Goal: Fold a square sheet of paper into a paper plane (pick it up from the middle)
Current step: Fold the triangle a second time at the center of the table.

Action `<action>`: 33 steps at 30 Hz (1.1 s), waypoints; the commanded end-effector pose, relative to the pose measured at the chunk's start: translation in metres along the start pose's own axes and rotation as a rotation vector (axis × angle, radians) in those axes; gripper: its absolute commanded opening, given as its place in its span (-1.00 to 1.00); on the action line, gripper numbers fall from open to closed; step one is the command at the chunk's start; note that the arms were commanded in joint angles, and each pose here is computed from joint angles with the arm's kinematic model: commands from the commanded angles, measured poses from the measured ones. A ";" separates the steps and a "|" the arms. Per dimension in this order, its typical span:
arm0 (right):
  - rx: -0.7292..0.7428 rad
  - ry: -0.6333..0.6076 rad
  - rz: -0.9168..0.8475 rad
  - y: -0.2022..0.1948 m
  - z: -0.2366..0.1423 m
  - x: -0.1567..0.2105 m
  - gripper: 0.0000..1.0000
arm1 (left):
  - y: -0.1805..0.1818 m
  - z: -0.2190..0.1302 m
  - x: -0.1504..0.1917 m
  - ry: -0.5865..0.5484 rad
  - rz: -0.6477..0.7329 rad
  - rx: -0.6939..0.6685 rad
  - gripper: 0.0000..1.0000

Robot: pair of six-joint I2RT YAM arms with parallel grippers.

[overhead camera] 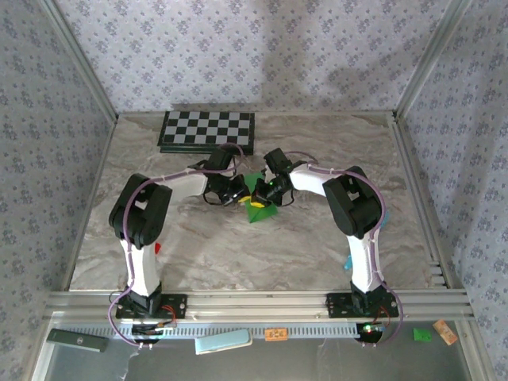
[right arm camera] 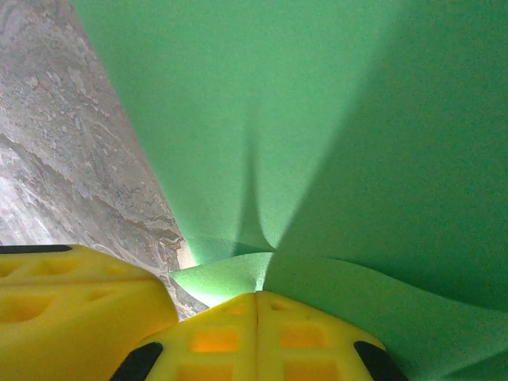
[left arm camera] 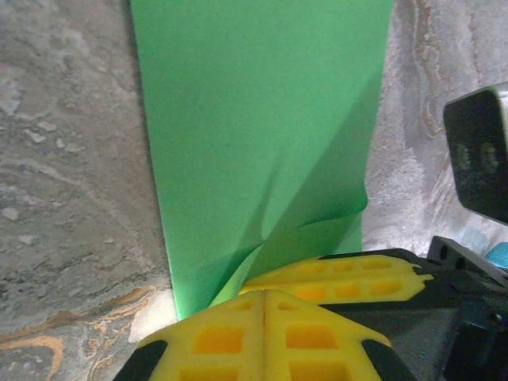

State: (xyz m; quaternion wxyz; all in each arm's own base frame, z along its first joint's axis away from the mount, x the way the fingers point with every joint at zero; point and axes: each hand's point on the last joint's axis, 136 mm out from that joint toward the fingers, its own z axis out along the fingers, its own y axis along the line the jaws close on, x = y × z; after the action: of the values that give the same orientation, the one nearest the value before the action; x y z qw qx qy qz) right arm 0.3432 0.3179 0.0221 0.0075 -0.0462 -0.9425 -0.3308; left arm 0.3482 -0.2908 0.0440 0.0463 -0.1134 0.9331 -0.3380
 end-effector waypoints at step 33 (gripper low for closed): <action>-0.065 -0.004 -0.122 -0.010 -0.011 0.011 -0.92 | 0.070 0.023 0.020 0.070 0.049 -0.322 -1.00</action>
State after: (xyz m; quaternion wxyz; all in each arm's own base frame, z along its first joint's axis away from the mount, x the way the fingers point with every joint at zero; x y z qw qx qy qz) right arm 0.3383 0.3073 0.0295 -0.0220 -0.0044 -0.9314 -0.3634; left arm 0.3433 -0.2837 0.0207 0.0459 -0.0798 0.9600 -0.2644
